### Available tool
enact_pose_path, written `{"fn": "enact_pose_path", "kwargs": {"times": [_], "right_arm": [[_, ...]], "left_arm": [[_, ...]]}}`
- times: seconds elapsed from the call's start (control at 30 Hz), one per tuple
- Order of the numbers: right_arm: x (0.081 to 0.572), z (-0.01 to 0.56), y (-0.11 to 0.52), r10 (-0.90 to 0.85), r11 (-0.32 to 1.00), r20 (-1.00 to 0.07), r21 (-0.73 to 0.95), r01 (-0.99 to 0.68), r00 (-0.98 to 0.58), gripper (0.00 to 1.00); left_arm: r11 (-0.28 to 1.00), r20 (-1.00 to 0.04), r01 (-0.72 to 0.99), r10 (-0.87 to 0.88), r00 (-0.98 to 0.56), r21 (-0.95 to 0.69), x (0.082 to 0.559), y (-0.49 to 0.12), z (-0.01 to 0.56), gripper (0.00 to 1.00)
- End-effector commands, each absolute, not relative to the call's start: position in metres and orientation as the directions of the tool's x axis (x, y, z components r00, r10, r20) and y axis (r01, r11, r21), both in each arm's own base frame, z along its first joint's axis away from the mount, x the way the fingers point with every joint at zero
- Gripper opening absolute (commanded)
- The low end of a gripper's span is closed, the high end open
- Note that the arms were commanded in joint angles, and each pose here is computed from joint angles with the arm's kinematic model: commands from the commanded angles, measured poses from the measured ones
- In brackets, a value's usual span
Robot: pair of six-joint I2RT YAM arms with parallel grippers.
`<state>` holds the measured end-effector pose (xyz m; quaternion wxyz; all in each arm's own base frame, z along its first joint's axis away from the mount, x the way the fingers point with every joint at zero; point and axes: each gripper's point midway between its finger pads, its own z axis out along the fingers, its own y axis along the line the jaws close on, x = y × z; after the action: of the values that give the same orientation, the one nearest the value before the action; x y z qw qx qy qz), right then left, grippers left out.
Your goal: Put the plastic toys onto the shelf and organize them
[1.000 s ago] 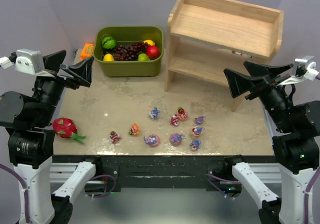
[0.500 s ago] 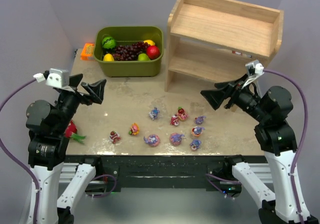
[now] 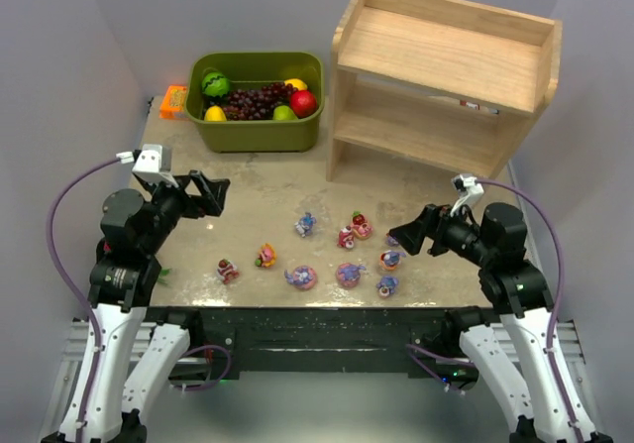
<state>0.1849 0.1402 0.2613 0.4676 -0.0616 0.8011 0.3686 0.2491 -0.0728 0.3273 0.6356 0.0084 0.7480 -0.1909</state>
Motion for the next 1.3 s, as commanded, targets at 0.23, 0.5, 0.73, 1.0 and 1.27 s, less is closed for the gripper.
{"fn": "enact_pose_path", "kwargs": {"times": [0.23, 0.5, 0.73, 1.0, 1.27], "right_arm": [[0.177, 0.196, 0.097, 0.409, 0.826, -0.677, 0.559, -0.066, -0.613, 0.83], [0.182, 0.180, 0.098, 0.454, 0.809, -0.640, 0.588, -0.014, -0.620, 0.78], [0.246, 0.223, 0.113, 0.350, 0.860, -0.742, 0.497, -0.118, -0.572, 0.80], [0.248, 0.242, 0.205, 0.201, 0.921, -0.822, 0.344, -0.182, -0.533, 0.80], [0.203, 0.206, 0.194, 0.245, 0.942, -0.804, 0.329, -0.061, -0.541, 0.77]], "left_arm": [[0.922, -0.937, 0.220, -0.272, -0.219, -0.319, 0.262, -0.072, 0.296, 0.99], [0.916, -0.919, 0.205, -0.284, -0.273, -0.344, 0.280, -0.076, 0.272, 1.00], [0.903, -0.906, 0.219, -0.298, -0.300, -0.370, 0.289, -0.083, 0.265, 1.00], [0.916, -0.909, 0.193, -0.287, -0.301, -0.353, 0.292, -0.078, 0.261, 0.99], [0.917, -0.910, 0.200, -0.272, -0.313, -0.344, 0.290, -0.078, 0.255, 1.00]]}}
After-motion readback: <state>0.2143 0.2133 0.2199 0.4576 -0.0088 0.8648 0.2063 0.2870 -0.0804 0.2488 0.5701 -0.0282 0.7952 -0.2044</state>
